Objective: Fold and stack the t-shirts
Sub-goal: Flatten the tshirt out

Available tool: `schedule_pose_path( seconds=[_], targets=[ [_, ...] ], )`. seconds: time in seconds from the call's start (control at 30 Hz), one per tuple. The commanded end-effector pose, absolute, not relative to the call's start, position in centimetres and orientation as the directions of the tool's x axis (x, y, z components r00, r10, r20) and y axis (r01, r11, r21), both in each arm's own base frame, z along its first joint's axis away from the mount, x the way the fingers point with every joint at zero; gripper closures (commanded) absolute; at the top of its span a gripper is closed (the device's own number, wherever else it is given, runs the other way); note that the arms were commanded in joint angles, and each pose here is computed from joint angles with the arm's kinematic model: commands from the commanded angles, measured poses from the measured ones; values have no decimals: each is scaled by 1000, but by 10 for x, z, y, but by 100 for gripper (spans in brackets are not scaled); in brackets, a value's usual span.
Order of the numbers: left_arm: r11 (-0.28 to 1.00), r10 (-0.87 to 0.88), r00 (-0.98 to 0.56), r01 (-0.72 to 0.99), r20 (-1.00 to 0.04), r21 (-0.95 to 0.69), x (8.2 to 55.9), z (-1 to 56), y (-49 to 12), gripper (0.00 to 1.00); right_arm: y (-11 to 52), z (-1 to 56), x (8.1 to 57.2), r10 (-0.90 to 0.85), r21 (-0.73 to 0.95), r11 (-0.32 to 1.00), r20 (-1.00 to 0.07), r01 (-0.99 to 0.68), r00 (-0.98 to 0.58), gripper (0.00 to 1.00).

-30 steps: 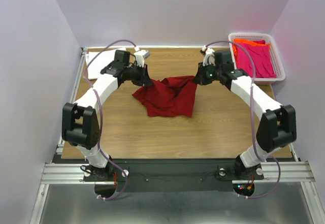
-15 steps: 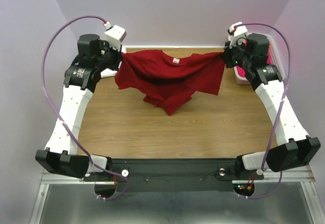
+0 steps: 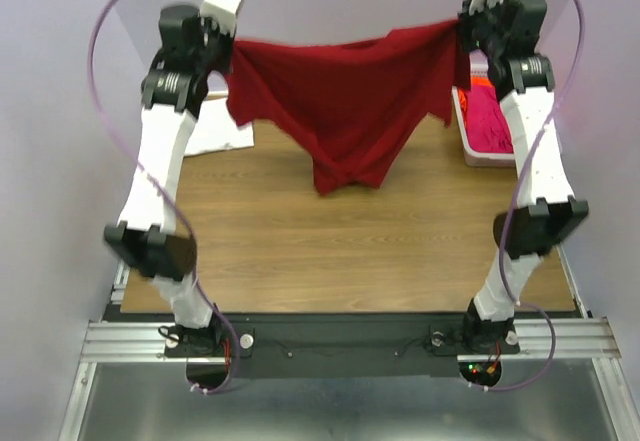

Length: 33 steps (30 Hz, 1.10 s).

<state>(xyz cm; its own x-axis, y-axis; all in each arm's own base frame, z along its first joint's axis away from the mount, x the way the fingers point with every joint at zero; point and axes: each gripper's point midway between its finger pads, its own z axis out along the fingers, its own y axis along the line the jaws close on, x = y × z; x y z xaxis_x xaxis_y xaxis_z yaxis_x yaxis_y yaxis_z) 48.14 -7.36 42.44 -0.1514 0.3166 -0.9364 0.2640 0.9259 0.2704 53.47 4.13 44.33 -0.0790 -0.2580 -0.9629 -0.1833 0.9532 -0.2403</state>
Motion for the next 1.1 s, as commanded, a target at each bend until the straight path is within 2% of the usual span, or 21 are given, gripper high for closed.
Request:
schedule_pose_path(
  seconds=[0.0, 0.1, 0.13, 0.17, 0.2, 0.23, 0.43, 0.5, 0.53, 0.57, 0.63, 0.67, 0.73, 0.77, 0.8, 0.83, 0.87, 0.9, 0.97, 1.0, 1.07],
  targets=[
    [963, 232, 151, 103, -961, 249, 533, 536, -57, 100, 15, 513, 570, -284, -290, 956, -951, -34, 125, 99],
    [969, 218, 274, 57, -937, 242, 543, 571, -55, 100, 11, 564, 570, -294, -294, 955, -912, 44, 287, 99],
    [973, 203, 392, 24, -897, 231, 532, 607, -54, 100, 9, 575, 568, -296, -292, 954, -899, 61, 323, 99],
    [978, 195, 395, -5, -898, 210, 538, 601, -49, 100, 1, 587, 563, -302, -278, 953, -886, 116, 352, 99],
    [980, 187, 437, -15, -880, 201, 531, 611, -48, 100, -1, 580, 568, -305, -277, 952, -887, 128, 347, 99],
    [982, 178, 520, -35, -835, 188, 513, 634, -46, 100, -5, 613, 549, -304, -256, 952, -847, 167, 436, 99],
    [992, 113, 624, -23, -773, 126, 448, 685, -31, 100, -24, 668, 499, -284, -180, 956, -770, 232, 571, 99],
    [988, 110, 603, 24, -790, 155, 445, 672, -36, 100, -30, 680, 475, -289, -192, 955, -758, 224, 584, 99],
    [984, 120, 621, 30, -774, 177, 423, 681, -37, 100, -27, 672, 474, -297, -216, 954, -769, 208, 566, 99],
    [972, 142, 575, 75, -806, 225, 434, 653, -45, 100, -19, 658, 464, -310, -262, 951, -784, 165, 539, 99],
    [936, 188, 548, 152, -815, 318, 414, 633, -62, 100, -10, 626, 459, -319, -307, 946, -815, 107, 484, 99],
    [917, 207, 458, 216, -864, 334, 429, 584, -69, 100, -1, 564, 475, -330, -349, 937, -864, 21, 380, 99],
    [874, 266, 388, 289, -883, 390, 414, 540, -78, 100, 9, 540, 442, -339, -377, 925, -874, -45, 348, 99],
    [848, 289, 269, 374, -919, 376, 421, 469, -84, 100, 16, 472, 449, -367, -405, 904, -900, -136, 235, 99],
    [830, 314, 225, 407, -922, 382, 416, 439, -86, 100, 19, 456, 438, -374, -412, 896, -902, -166, 215, 99],
    [808, 345, 196, 436, -918, 396, 400, 417, -86, 100, 23, 431, 417, -389, -416, 883, -908, -216, 156, 99],
    [765, 413, 101, 501, -905, 405, 393, 353, -86, 100, 30, 410, 405, -438, -460, 844, -888, -276, 141, 99],
    [740, 449, 30, 548, -893, 390, 379, 318, -86, 100, 33, 349, 393, -446, -421, 834, -895, -356, 15, 99],
    [636, 556, -4, 646, -831, 422, 346, 258, -86, 100, 42, 328, 355, -507, -465, 769, -862, -439, 25, 99],
    [590, 593, -5, 684, -805, 430, 332, 240, -86, 100, 45, 276, 334, -525, -409, 746, -847, -525, -86, 99],
    [516, 651, -69, 770, -756, 375, 290, 190, -83, 100, 50, 253, 297, -579, -426, 683, -811, -594, -85, 100]
  ],
)
